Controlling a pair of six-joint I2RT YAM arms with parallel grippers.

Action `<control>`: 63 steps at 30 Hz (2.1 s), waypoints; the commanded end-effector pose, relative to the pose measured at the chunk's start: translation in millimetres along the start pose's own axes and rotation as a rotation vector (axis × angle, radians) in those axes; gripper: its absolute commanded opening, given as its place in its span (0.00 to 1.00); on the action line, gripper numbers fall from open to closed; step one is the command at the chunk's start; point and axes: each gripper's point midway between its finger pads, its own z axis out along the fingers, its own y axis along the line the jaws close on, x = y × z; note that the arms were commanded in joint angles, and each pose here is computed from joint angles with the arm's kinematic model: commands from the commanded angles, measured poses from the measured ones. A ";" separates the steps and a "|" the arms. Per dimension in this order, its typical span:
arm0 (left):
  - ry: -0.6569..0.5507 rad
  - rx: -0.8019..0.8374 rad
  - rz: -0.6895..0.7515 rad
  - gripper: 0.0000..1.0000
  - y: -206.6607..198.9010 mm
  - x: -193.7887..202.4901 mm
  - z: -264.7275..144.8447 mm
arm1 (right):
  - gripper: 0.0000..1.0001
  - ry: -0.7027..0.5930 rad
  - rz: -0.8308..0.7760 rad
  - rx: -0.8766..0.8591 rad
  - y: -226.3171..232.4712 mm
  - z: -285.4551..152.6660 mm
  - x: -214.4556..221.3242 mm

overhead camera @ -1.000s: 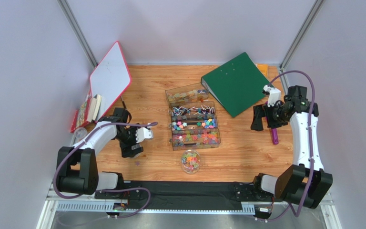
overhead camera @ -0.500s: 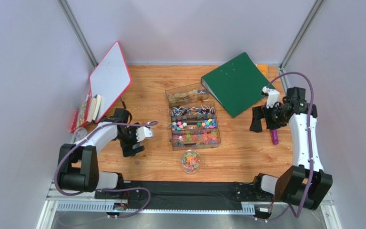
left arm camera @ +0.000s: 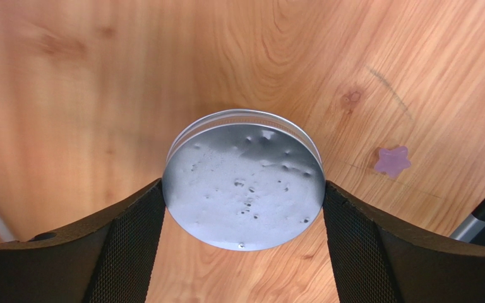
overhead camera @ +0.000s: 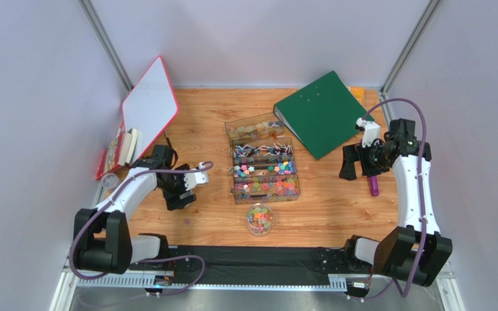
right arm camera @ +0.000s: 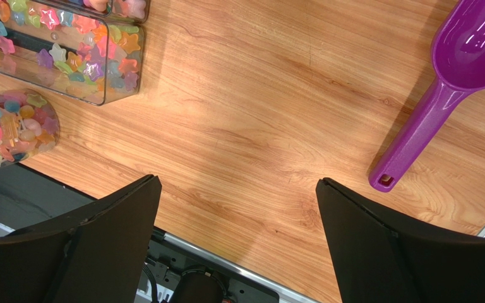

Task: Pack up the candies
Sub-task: Pick up the bottle lid at the center of the board, then close the bottle lid on the packing bottle.

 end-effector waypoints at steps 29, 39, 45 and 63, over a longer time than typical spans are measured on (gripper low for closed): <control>-0.327 0.205 0.575 0.90 -135.4 -274.1 -45.2 | 1.00 -0.041 -0.078 -0.006 8.2 6.3 16.3; -0.291 0.275 0.520 0.89 -161.3 -272.8 -23.2 | 1.00 -0.070 -0.071 0.023 4.1 9.3 15.5; -0.261 0.298 0.503 0.90 -170.0 -271.3 -8.3 | 1.00 -0.083 -0.076 0.024 6.7 6.8 15.8; -0.193 0.249 0.484 0.91 -164.3 -244.7 7.4 | 1.00 -0.105 -0.075 0.019 12.2 2.8 15.9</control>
